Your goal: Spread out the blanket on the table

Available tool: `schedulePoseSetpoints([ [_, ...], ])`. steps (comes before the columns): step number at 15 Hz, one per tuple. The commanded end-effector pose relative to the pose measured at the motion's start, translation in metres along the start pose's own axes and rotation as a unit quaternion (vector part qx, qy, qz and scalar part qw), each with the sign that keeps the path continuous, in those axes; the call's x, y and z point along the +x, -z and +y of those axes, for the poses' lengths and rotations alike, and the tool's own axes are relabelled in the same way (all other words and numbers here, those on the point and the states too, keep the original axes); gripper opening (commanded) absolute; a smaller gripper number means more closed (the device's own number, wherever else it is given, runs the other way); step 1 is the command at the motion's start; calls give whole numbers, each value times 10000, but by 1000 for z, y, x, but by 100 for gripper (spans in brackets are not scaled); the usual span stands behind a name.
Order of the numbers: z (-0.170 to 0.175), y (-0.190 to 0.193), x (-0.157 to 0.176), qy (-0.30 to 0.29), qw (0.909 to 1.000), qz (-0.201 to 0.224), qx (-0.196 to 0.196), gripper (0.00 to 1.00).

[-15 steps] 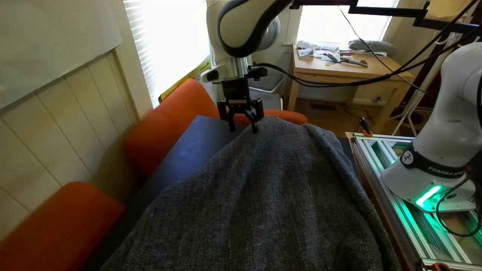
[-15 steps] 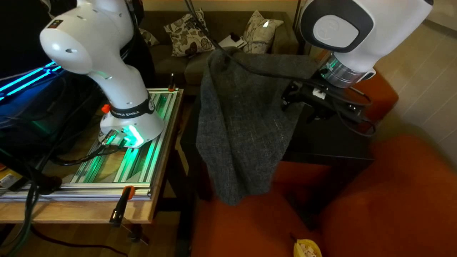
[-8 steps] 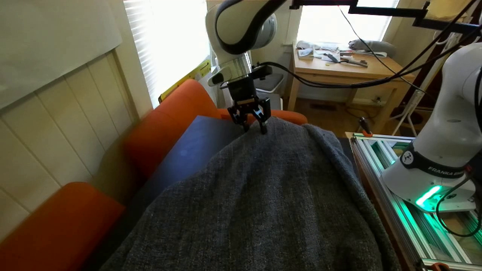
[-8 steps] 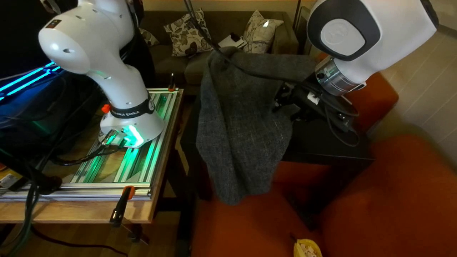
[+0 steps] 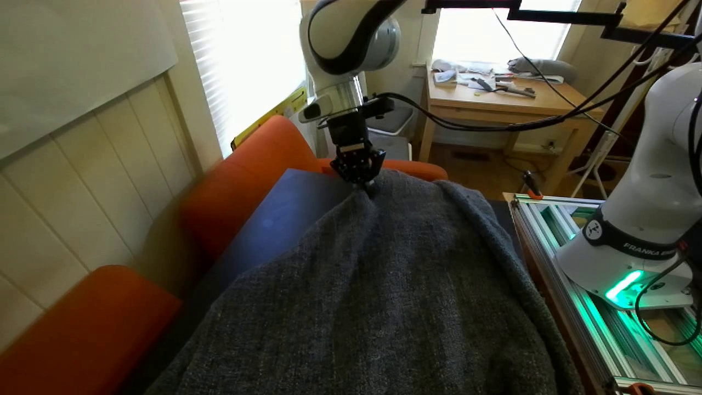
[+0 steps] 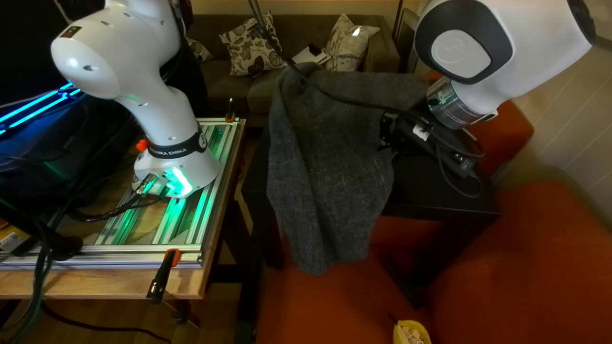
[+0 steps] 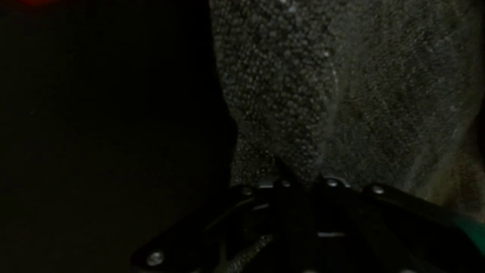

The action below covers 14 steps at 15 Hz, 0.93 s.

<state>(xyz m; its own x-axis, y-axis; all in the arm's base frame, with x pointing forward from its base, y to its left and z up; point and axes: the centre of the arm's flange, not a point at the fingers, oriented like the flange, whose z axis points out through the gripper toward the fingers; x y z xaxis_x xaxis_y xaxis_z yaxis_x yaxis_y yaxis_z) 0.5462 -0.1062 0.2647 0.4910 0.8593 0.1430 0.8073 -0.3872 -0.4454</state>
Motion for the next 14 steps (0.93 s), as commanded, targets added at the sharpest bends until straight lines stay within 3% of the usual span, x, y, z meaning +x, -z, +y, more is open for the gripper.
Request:
schedulePoseSetpoints([
  [1,-14,44,20,-57,9951,821,-541,2],
  [4,-19,70,32,-84,9845,1395,-1055,2],
  [7,-16,83,37,-183,9678,1928,-1609,2],
  [11,-7,80,43,-285,9388,2455,-2401,2],
  [14,-3,64,43,-229,9121,2717,-3062,2],
])
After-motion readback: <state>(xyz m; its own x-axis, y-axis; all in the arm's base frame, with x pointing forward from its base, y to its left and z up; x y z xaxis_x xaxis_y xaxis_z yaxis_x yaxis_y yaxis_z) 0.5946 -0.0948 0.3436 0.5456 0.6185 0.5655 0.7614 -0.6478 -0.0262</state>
